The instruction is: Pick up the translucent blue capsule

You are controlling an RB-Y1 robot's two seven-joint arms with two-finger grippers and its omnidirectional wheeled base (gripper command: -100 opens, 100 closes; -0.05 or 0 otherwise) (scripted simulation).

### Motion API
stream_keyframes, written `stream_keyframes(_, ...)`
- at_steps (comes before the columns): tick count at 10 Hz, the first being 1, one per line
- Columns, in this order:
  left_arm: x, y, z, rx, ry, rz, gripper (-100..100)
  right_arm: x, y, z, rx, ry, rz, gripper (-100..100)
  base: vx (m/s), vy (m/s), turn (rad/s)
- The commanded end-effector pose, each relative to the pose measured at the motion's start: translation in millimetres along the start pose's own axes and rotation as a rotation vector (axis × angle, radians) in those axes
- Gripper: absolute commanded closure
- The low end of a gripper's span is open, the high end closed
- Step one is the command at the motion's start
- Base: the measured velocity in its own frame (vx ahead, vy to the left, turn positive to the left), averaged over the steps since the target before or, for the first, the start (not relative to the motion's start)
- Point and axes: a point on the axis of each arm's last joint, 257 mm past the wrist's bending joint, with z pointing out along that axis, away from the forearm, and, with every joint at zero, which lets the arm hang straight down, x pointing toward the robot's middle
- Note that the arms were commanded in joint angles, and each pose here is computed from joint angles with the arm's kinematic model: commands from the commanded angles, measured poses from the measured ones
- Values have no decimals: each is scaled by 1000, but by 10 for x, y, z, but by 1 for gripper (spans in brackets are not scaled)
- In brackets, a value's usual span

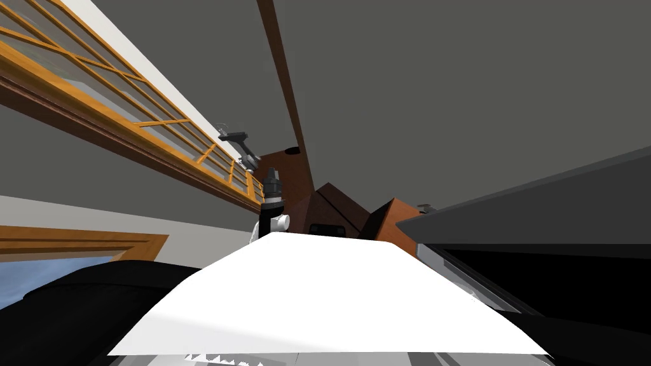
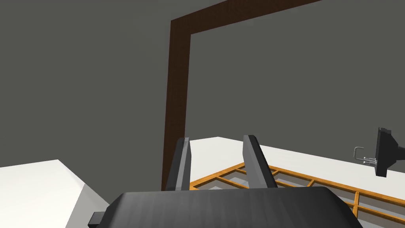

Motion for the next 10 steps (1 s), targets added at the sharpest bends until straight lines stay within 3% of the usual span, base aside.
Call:
stream_keyframes(1,0,0,0,0,0,0,0,-9,-10,1,1,-1,1,-100,9,0,-28)
stream_keyframes(7,0,0,0,0,0,0,0,-9,-10,1,1,-1,1,-100,1,0,-4)
stream_keyframes(10,0,0,0,0,0,0,0,200,296,-308,-40,72,41,-100,-12,41,-67)
